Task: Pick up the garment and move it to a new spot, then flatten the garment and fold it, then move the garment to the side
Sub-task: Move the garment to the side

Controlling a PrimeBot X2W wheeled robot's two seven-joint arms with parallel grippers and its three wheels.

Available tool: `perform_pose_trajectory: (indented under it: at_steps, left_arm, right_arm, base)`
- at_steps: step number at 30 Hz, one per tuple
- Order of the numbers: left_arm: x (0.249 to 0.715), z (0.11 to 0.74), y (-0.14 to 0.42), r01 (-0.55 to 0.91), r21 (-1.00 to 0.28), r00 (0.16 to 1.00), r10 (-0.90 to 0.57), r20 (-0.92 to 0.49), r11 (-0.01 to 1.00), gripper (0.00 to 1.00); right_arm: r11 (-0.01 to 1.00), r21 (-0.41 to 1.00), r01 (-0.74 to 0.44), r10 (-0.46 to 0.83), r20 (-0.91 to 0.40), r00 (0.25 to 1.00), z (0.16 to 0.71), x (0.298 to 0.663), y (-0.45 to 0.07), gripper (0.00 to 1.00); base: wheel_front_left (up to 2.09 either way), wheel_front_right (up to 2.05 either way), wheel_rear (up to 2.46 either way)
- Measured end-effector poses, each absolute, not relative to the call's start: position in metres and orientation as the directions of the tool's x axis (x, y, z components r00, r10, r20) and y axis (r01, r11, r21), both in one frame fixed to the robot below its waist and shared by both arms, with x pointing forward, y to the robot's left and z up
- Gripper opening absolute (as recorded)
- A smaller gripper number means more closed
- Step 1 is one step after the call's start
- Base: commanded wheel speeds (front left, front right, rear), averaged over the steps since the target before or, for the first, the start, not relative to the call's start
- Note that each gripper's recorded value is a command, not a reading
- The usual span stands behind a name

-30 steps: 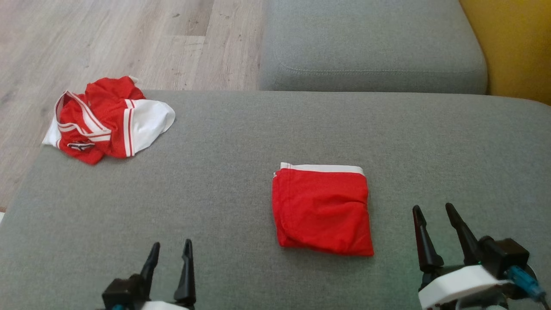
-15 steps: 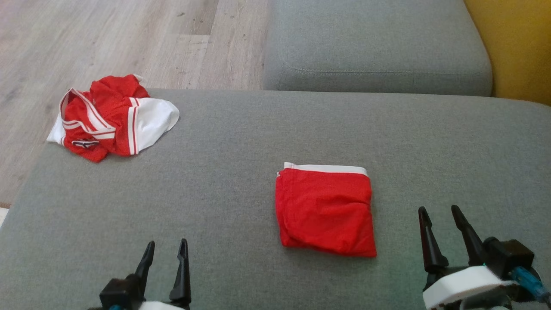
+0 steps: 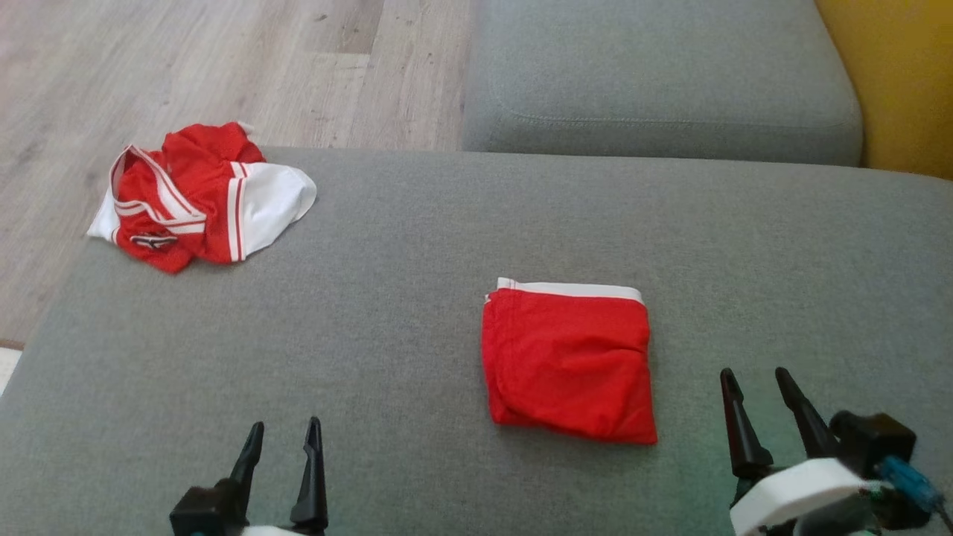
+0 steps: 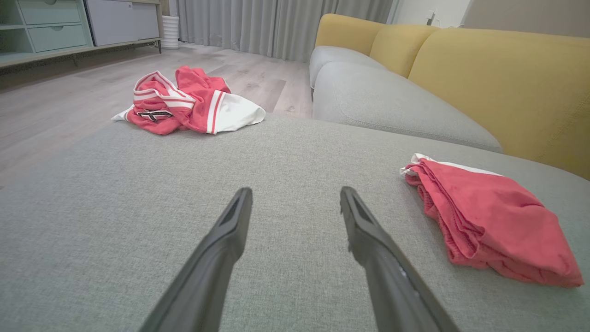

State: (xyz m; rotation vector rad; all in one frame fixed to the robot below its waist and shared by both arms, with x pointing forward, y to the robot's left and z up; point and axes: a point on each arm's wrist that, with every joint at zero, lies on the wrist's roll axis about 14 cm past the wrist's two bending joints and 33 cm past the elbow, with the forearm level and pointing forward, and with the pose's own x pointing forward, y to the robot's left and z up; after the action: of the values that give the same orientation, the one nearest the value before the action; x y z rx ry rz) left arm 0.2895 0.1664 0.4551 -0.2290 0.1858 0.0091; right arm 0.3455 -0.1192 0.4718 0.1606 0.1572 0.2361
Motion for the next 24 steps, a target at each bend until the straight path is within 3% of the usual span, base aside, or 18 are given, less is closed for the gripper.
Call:
perform_pose_trajectory:
  at_steps: [9,17,24]
  left_arm:
    - [0.288,0.455,0.172,-0.056,-0.219,0.982,0.014,-0.188,0.974,1.00]
    - [0.283,0.449,0.186,-0.122,-0.220,0.974,0.074,-0.214,0.968,1.00]
    - [0.278,0.441,0.200,-0.182,-0.200,0.961,0.131,-0.245,0.963,1.00]
  right_arm:
    - [0.947,0.172,-0.270,0.313,-0.319,0.895,0.463,0.384,-0.096,1.00]
    - [0.944,0.168,-0.284,0.329,-0.545,0.771,0.419,0.397,-0.082,1.00]
    - [0.935,0.195,-0.297,0.350,-0.640,0.684,0.393,0.408,-0.066,1.00]
  base:
    - [0.00,0.00,0.00]
    - [0.00,0.00,0.00]
    - [0.00,0.00,0.00]
